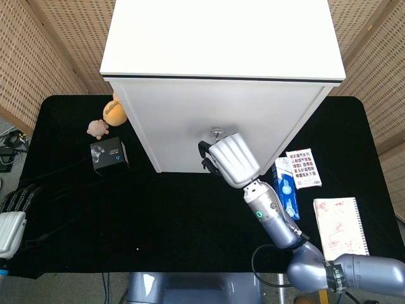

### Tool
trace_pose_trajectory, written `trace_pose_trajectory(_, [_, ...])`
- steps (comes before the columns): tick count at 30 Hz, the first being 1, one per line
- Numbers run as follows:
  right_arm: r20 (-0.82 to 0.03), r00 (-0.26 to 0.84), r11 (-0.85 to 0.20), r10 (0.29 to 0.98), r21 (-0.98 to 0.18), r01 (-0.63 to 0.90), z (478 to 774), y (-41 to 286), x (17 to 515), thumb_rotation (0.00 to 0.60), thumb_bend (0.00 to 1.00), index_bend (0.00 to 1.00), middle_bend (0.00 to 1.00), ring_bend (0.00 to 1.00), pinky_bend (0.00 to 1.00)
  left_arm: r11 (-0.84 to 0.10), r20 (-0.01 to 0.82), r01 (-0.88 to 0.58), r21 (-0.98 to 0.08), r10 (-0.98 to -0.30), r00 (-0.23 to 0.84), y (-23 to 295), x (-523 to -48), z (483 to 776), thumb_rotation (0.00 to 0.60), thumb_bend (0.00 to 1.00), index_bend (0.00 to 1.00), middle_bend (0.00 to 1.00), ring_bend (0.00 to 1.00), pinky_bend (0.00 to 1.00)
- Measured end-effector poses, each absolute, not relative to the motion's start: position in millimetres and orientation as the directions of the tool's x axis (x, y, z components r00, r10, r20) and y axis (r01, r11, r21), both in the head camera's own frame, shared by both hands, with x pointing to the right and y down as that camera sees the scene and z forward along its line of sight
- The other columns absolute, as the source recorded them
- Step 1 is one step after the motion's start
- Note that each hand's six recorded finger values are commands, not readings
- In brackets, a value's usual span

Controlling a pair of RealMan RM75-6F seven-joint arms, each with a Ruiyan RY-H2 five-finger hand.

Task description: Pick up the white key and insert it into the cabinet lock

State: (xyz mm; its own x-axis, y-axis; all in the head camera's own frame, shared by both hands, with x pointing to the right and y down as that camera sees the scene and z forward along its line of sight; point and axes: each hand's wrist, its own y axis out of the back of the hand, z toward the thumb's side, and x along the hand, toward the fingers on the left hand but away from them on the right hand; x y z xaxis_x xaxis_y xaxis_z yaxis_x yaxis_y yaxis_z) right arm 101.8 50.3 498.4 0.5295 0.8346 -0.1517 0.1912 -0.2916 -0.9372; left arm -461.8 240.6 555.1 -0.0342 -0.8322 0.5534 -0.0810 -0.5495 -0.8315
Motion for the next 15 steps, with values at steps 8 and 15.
trace_pose_trajectory(8, [-0.125, 0.496, -0.231, 0.859, -0.960, 0.157, 486.0, 41.1, 96.3, 0.600, 0.60, 0.64, 0.95, 0.94, 1.00, -0.545, 0.549, -0.087, -0.834, -0.835, -0.033, 240.1, -462.9, 552.9, 0.600, 0.00, 0.00, 0.00, 0.00, 0.00])
trace_pose_trajectory(15, [-0.103, 0.494, -0.170, 0.863, -0.981, 0.094, 488.4, 42.6, 96.5, 0.600, 0.60, 0.65, 0.95, 0.94, 1.00, -0.544, 0.548, -0.089, -0.834, -0.836, -0.030, 240.2, -463.3, 551.8, 0.600, 0.00, 0.00, 0.00, 0.00, 0.00])
